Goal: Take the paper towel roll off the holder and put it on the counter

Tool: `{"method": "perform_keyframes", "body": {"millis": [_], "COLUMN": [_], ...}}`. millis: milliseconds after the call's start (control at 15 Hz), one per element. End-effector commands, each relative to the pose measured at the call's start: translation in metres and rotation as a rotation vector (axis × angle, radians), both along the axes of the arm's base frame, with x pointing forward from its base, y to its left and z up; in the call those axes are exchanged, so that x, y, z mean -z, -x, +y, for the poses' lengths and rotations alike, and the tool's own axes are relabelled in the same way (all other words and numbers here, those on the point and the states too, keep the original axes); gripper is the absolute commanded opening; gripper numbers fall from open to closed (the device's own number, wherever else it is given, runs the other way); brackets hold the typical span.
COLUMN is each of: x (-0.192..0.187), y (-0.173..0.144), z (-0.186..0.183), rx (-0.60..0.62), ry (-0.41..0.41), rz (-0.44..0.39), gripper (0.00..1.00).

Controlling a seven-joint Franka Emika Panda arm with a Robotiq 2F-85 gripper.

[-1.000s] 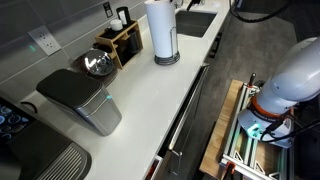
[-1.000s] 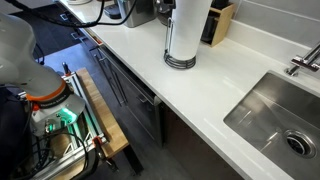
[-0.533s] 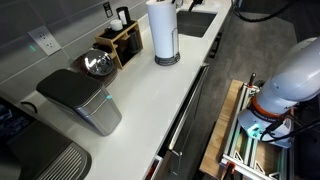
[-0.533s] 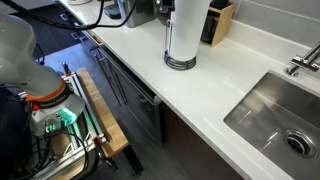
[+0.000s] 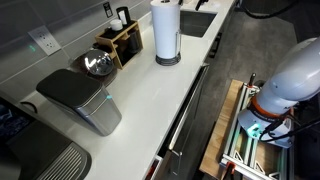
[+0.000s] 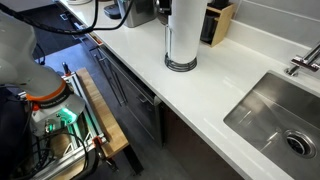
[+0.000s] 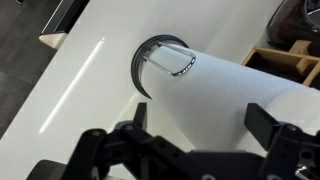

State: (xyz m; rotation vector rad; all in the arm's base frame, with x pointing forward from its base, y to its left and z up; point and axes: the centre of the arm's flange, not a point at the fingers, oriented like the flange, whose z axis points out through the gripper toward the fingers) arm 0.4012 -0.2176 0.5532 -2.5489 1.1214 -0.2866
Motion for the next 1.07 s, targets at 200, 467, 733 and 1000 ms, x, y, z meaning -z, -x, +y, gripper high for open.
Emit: {"method": "perform_keyframes", "body": {"millis": [200,467,733,1000], "x": [-0.004,-0.002,0.001,0.007], "y": [0.004,0.000,-0.005,-0.011], "z": [0.000,0.004,0.008,0.010], "rx": [-0.023,0.009,0.047,0.098], "ry": [-0.039,-0.092,-0.122,-0.118], "rz": [-0.025,-0.065,-0.144,-0.189], "gripper": [1.00,1.00,1.00,1.00]}}
